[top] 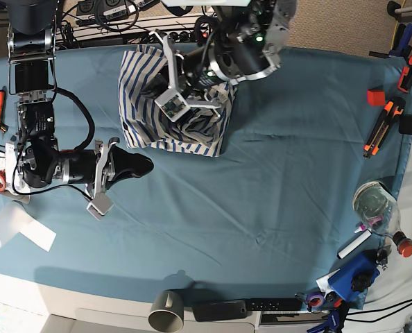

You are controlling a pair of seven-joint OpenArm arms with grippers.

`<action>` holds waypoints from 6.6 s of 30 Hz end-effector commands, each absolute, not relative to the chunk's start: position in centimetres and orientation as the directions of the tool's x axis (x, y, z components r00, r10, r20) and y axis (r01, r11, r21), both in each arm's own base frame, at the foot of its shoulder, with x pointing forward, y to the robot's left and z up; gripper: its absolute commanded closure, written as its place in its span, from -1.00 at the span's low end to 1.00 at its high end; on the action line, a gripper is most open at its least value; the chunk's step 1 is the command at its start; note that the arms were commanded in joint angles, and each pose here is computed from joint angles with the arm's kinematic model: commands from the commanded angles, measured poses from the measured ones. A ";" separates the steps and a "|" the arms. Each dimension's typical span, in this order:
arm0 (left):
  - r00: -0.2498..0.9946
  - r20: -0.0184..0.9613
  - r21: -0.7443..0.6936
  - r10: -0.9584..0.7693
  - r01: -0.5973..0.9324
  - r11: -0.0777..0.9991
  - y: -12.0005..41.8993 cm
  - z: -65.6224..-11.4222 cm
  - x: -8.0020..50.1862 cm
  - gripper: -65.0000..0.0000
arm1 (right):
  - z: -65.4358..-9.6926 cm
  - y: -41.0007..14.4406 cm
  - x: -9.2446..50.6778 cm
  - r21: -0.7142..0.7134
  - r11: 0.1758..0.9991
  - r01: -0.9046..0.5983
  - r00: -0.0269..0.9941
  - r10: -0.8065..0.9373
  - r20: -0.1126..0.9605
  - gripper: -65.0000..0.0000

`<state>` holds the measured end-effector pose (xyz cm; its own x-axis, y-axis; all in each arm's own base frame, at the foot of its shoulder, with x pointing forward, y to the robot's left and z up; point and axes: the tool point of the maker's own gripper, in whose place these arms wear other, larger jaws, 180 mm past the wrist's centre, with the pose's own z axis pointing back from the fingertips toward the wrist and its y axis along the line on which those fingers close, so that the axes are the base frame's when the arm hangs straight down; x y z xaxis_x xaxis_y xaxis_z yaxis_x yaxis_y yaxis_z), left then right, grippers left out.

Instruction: Fold the T-shirt properly

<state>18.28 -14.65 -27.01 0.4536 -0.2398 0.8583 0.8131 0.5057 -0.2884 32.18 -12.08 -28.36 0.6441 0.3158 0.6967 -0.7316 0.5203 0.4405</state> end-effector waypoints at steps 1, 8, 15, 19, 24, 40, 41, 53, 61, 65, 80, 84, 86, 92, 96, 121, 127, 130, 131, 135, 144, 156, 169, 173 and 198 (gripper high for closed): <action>0.423 0.883 -0.282 -0.204 0.825 0.490 -15.4 -25.8 18.9 1.00 | -26.5 -12.3 33.1 0.411 0.513 -0.753 0.605 0.298 0.738 1.00; 0.430 0.859 -0.258 -0.278 0.832 0.491 -16.1 -28.4 21.2 1.00 | -26.9 -12.6 33.2 0.394 0.530 -0.751 0.607 0.316 0.729 1.00; 0.440 0.815 -0.185 -0.377 0.814 0.550 -15.6 -32.5 23.6 1.00 | -27.1 -12.7 33.2 0.387 0.538 -0.749 0.607 0.325 0.725 1.00; 0.482 0.743 -0.175 -0.465 0.810 0.559 -15.1 -36.7 23.8 1.00 | -27.1 -12.7 33.2 0.387 0.538 -0.749 0.607 0.325 0.725 1.00; 0.532 0.665 -0.203 -0.523 0.804 0.560 -14.7 -40.3 22.9 1.00 | -27.1 -12.7 33.2 0.387 0.537 -0.749 0.607 0.324 0.725 1.00; 0.435 0.790 -0.071 -0.432 0.765 0.640 -13.6 -32.1 27.7 1.00 | -27.1 -12.8 33.2 0.386 0.538 -0.749 0.607 0.325 0.725 1.00; 0.428 0.787 -0.049 -0.444 0.761 0.646 -13.3 -32.2 28.0 1.00 | -27.1 -12.8 33.2 0.386 0.538 -0.749 0.607 0.325 0.725 1.00; 0.496 0.661 0.024 -0.563 0.737 0.676 -10.5 -39.2 27.8 1.00 | -27.2 -12.8 33.2 0.382 0.542 -0.748 0.608 0.329 0.723 1.00; 0.521 0.697 0.064 -0.493 0.640 0.765 -9.2 -35.5 30.7 1.00 | -27.2 -12.9 33.3 0.382 0.542 -0.748 0.607 0.329 0.723 1.00; 0.497 0.729 0.073 -0.471 0.628 0.775 -9.2 -32.9 31.2 1.00 | -26.6 -13.3 33.7 0.373 0.552 -0.745 0.601 0.314 0.735 1.00; 0.447 0.800 0.150 -0.400 0.496 0.855 -7.5 -28.2 33.0 1.00 | -20.7 -21.2 37.3 0.264 0.737 -0.622 0.509 0.125 0.852 1.00; 0.471 0.769 0.252 -0.431 0.396 0.883 -4.8 -28.4 33.8 1.00 | -21.1 -23.5 37.7 0.209 0.800 -0.562 0.520 0.146 0.842 1.00; 0.478 0.755 0.312 -0.449 0.340 0.887 -3.1 -28.4 34.1 1.00 | -21.5 -24.3 37.8 0.184 0.821 -0.541 0.532 0.164 0.830 1.00; 0.563 0.714 0.368 -0.416 0.204 0.907 2.8 -30.1 34.4 1.00 | -22.6 -25.6 37.9 0.143 0.858 -0.493 0.571 0.195 0.797 1.00; 0.629 0.690 0.376 -0.359 0.113 0.920 7.6 -31.0 34.7 1.00 | -23.3 -26.6 37.9 0.113 0.883 -0.455 0.600 0.210 0.772 1.00; 0.643 0.753 0.131 -0.138 0.060 0.990 18.9 -29.7 24.7 1.00 | -23.8 -28.7 37.3 0.116 0.926 -0.359 0.638 0.152 0.755 1.00; 0.664 0.734 0.127 -0.142 0.071 0.989 18.7 -30.4 23.1 1.00 | -23.0 -31.7 34.3 0.099 0.958 -0.268 0.609 0.090 0.788 1.00; 0.669 0.729 0.119 -0.145 0.084 0.989 18.4 -30.7 22.6 1.00 | -22.7 -33.0 32.2 0.094 0.969 -0.227 0.599 0.063 0.798 1.00; 0.672 0.726 0.119 -0.149 0.091 0.989 18.3 -30.9 22.4 1.00 | -22.8 -33.3 31.5 0.093 0.972 -0.216 0.600 0.056 0.798 1.00; 0.673 0.725 0.114 -0.147 0.094 0.989 18.2 -31.1 22.0 1.00 | -23.9 -33.2 29.2 0.121 0.972 -0.199 0.616 0.028 0.787 1.00; 0.729 0.669 0.107 -0.147 0.102 0.989 18.2 -32.8 19.4 1.00 | -27.1 -28.1 24.8 0.114 0.963 -0.243 0.661 0.078 0.747 1.00; 0.801 0.581 0.094 -0.147 0.113 0.989 18.2 -34.8 15.6 1.00 | -32.6 -25.4 18.3 0.198 0.964 -0.175 0.793 0.019 0.609 1.00; 0.879 0.453 0.076 -0.146 0.125 0.989 18.2 -36.7 10.4 1.00 | -35.6 -24.2 9.8 0.301 0.945 -0.129 0.908 -0.010 0.419 1.00; 0.899 0.417 0.050 -0.134 0.125 0.991 17.9 -37.1 8.8 1.00 | -36.1 -24.2 7.7 0.308 0.945 -0.111 0.931 -0.010 0.365 1.00; 0.992 0.125 -0.101 0.005 0.008 0.995 18.4 -47.5 0.3 1.00 | -50.1 -21.0 -5.8 0.205 0.960 -0.193 0.955 0.231 -0.186 1.00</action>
